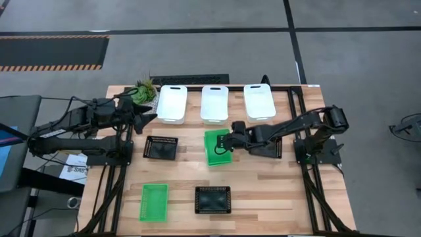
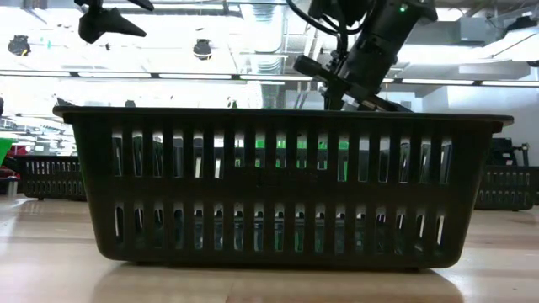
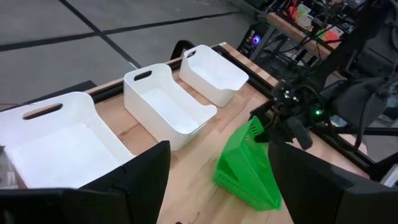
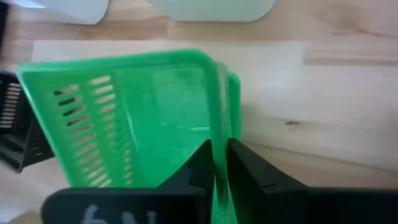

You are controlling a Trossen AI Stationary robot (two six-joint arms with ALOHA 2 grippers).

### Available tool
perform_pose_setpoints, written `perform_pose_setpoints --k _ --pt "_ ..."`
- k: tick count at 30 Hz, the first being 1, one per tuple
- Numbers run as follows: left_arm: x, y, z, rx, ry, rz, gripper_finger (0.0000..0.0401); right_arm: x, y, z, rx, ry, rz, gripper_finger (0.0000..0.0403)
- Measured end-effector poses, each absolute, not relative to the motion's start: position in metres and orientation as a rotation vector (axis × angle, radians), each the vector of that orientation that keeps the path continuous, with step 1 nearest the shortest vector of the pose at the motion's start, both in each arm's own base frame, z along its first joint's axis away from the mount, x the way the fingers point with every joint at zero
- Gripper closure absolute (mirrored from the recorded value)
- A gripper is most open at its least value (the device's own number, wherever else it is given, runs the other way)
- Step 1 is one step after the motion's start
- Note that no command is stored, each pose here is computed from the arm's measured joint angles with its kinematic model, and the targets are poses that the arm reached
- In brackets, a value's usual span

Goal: Stack baskets by color
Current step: Stack the bottom right green bin on the top green bin

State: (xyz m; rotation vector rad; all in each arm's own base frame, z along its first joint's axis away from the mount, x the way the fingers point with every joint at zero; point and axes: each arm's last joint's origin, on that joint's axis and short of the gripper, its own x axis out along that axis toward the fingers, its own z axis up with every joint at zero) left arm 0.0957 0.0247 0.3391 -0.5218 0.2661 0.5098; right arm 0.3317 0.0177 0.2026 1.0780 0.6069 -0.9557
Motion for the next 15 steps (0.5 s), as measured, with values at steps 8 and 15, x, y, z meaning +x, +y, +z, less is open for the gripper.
perform_pose_setpoints --k 8,15 --pt "0.095 0.025 0.339 -0.540 0.257 0.526 0.0142 0.334 0.012 0.203 1.048 0.638 -0.910 0.0283" --pt "0.095 0.025 0.339 -0.561 0.253 0.529 0.0142 0.334 0.007 0.213 1.024 0.647 -0.834 0.0221"
